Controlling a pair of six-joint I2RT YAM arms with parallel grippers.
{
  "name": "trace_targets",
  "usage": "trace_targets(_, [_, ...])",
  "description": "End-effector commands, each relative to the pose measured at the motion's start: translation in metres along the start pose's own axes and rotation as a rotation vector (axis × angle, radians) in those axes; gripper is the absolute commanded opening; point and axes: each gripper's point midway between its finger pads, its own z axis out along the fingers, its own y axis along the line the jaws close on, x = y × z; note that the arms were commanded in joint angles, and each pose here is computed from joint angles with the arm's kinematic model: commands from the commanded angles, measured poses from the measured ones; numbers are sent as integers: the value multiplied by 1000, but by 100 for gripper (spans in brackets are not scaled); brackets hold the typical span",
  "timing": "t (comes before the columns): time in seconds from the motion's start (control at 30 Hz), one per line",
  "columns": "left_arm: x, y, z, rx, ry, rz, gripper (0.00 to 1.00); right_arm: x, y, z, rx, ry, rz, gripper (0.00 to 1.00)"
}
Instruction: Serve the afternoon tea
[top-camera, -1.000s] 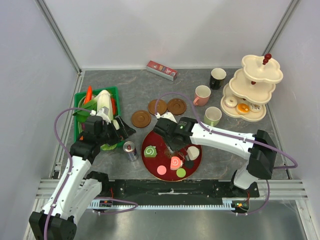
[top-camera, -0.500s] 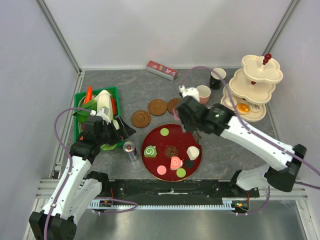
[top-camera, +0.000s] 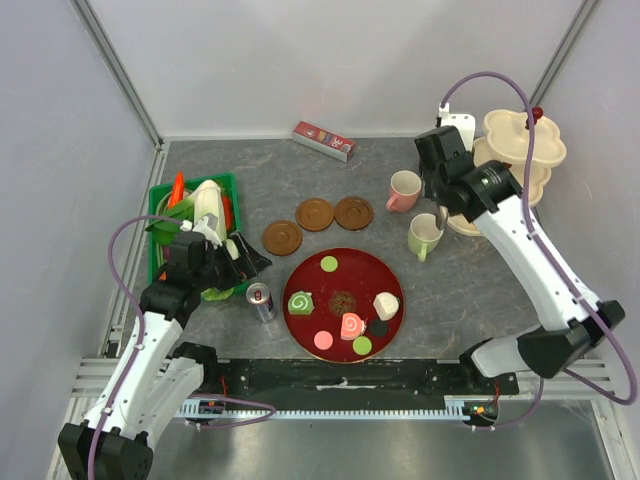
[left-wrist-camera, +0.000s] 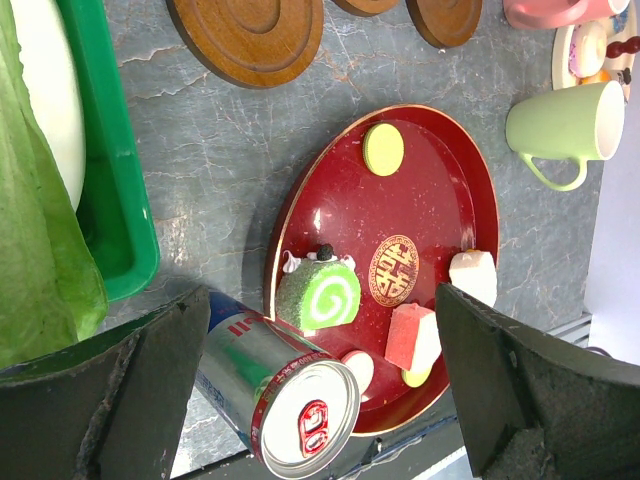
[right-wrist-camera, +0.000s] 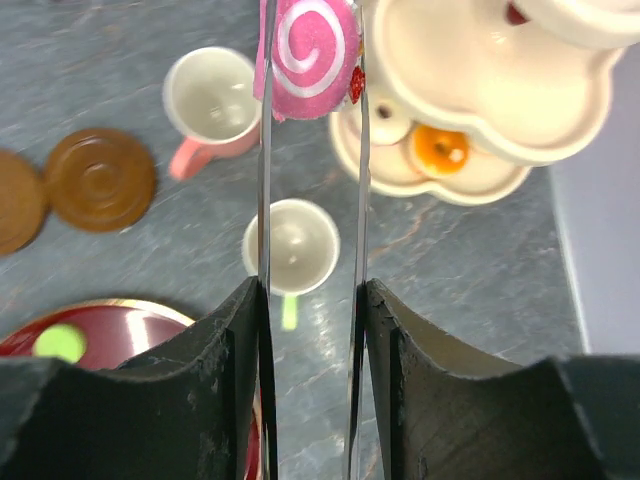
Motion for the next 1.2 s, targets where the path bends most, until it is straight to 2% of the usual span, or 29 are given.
trace_targets(0.0, [-8,-8,-2,24,-35,-1,99,-27,-29,33,156,-32,7,49])
trace_targets(0.17, [-8,-8,-2,25,-38,-1,99,-36,-48,78,217,-6,33,49])
trace_targets(0.37, [-9,-9,-3,29,-42,2,99,-36,-69,105,288,7,54,49])
trace_targets(0.63, [-9,-9,-3,31,-43,1,99,-23,-84,126,323,60,64,51])
trace_targets(1.17, [-9,-9,-3,31,-42,4,99,-14,-88,129,311,84,89,65])
